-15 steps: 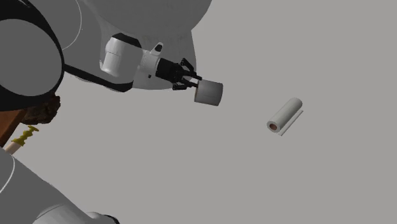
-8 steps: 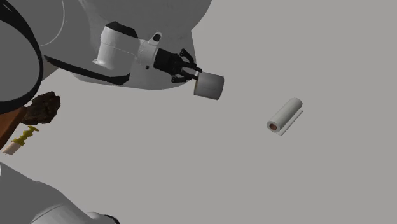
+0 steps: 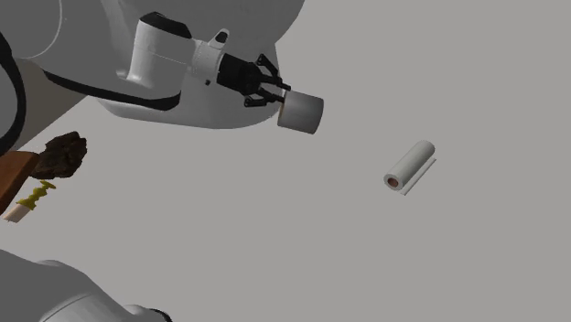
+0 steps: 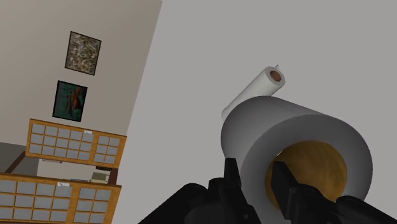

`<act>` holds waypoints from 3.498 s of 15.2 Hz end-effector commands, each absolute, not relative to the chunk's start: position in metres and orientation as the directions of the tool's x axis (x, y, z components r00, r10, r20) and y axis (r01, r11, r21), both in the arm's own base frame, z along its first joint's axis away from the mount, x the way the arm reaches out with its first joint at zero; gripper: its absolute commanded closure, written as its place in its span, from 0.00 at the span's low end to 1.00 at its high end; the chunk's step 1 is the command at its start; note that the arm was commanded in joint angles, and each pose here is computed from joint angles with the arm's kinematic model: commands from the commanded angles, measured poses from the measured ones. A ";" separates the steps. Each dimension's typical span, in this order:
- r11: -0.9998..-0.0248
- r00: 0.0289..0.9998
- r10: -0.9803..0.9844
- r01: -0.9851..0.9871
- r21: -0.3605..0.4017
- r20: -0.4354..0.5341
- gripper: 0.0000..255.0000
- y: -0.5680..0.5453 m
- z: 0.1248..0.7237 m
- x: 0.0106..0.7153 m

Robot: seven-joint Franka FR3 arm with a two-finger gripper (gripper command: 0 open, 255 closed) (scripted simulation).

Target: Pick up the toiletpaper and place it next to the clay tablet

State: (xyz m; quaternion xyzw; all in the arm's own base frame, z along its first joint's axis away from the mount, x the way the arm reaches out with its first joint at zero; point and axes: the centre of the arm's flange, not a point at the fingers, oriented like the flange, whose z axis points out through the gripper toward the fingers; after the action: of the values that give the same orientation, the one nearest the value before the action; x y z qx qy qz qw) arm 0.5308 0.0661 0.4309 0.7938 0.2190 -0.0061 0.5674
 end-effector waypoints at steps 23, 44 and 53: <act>-0.260 0.904 0.341 0.354 0.898 -0.258 1.00 0.314 0.440 0.380; -0.260 0.904 0.341 0.354 0.898 -0.258 1.00 0.512 0.419 0.259; -0.260 0.904 0.341 0.354 0.898 -0.258 1.00 0.512 0.372 0.259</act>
State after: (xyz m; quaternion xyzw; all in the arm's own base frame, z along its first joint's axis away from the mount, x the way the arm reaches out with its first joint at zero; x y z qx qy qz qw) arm 0.2593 0.5117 0.3764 0.7936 0.2191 -0.0061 0.5676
